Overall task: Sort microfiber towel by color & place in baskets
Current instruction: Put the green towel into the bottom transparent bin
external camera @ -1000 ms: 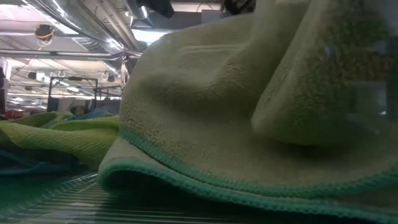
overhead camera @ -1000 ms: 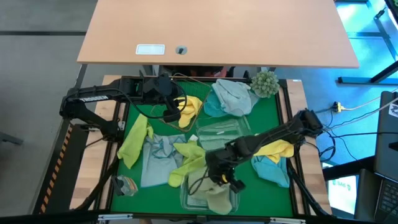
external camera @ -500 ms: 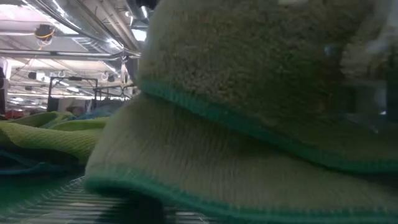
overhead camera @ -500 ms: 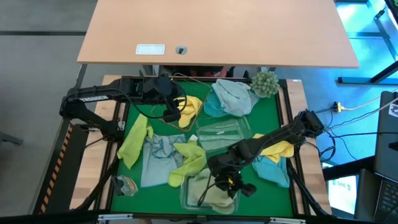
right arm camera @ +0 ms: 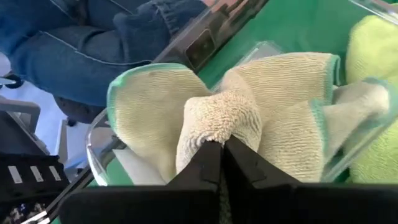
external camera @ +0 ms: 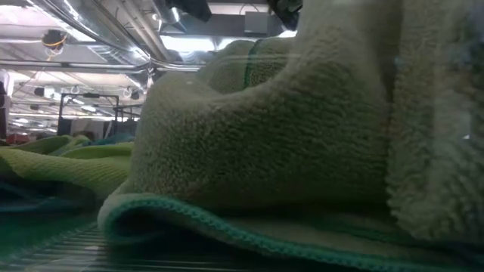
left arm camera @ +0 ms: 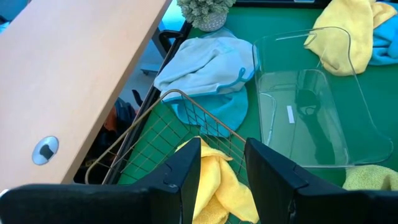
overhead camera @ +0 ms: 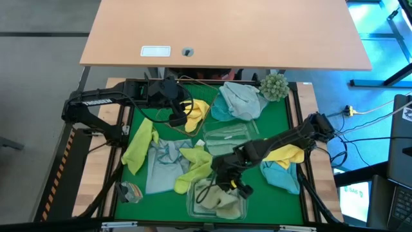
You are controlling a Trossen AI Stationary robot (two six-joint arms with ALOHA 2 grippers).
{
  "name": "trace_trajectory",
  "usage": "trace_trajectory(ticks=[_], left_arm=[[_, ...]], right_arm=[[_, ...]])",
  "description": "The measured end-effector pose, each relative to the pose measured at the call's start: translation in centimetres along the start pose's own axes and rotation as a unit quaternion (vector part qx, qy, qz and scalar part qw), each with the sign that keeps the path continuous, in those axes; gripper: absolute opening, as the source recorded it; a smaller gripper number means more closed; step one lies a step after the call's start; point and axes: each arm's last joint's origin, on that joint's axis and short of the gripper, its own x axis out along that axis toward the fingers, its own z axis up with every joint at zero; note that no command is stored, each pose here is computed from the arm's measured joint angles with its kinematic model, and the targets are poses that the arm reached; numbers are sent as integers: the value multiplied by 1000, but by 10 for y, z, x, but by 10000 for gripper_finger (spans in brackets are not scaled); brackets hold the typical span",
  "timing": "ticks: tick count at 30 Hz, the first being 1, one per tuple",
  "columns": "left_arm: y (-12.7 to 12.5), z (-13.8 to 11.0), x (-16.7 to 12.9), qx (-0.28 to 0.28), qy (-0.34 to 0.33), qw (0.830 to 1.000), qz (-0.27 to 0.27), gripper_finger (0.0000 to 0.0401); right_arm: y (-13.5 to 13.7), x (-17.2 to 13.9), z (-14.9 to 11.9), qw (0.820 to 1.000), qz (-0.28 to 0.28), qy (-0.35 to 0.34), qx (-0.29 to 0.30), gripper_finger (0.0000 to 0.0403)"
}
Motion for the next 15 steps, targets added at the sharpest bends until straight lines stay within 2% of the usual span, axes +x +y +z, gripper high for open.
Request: trace_trajectory(ticks=[3, 12, 15], left_arm=[[0, 0, 0, 0, 0, 1000, 0, 120], [0, 0, 0, 0, 0, 1000, 0, 120], [0, 0, 0, 0, 0, 1000, 0, 120]], right_arm=[[-1, -1, -1, 1000, -5, 5, 3, 5], [-14, -6, -5, 997, -71, 20, -11, 5], [-18, -8, -6, 997, -75, 19, -7, 5]])
